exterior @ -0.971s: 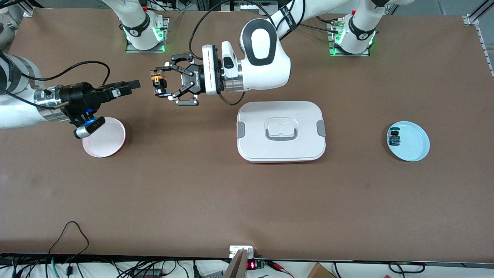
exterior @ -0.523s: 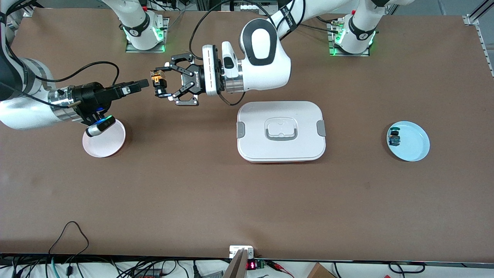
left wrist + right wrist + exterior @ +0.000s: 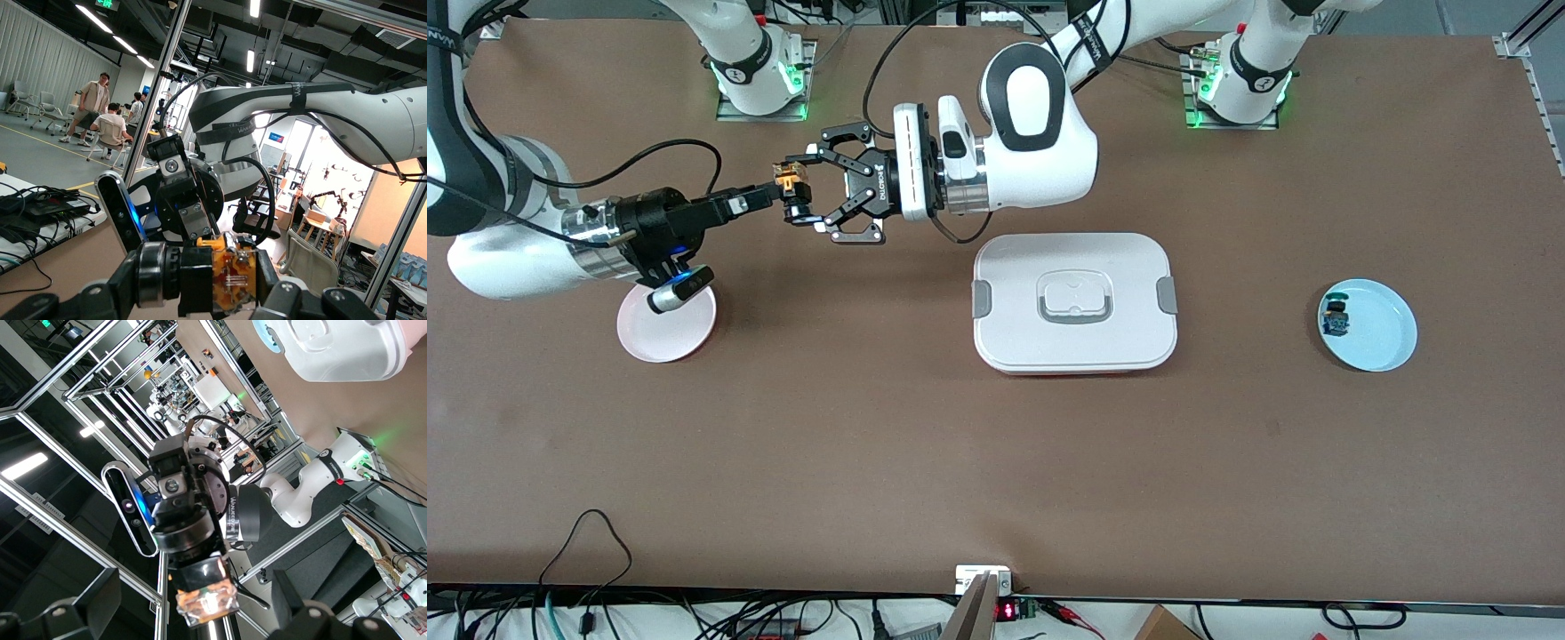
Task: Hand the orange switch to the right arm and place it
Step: 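Grasp the orange switch with the right gripper beside the left gripper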
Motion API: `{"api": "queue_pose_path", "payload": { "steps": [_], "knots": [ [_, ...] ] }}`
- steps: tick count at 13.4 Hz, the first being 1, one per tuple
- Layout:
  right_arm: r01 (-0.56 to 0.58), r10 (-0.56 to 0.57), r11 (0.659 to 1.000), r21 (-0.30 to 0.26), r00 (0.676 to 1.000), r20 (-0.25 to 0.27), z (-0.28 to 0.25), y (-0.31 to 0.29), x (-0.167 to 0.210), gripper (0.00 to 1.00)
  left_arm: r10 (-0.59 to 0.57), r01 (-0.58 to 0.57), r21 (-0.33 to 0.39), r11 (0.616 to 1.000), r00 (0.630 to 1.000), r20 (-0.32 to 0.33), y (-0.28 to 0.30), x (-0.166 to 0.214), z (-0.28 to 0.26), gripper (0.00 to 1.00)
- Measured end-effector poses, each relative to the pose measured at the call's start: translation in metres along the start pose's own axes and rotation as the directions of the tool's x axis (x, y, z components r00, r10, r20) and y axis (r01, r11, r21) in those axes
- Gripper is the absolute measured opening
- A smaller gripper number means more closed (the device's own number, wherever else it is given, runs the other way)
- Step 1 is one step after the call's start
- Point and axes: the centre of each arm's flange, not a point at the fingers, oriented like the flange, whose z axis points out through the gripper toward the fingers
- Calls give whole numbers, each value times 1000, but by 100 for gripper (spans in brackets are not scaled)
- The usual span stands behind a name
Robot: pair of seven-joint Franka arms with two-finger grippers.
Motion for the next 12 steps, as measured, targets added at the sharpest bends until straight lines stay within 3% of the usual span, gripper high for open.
{"api": "queue_pose_path", "payload": {
  "steps": [9,11,12],
  "knots": [
    [17,-17,1000,5,1000,5,20,0,2,94,0,0,1,1000,1000,1,-1,-1,0,71],
    [22,-23,1000,6,1000,5,20,0,2,90,0,0,1,1000,1000,1,-1,-1,0,71],
    [33,-33,999,6,999,5,20,1,2,82,0,0,1,1000,1000,1,-1,-1,0,71]
  ]
}}
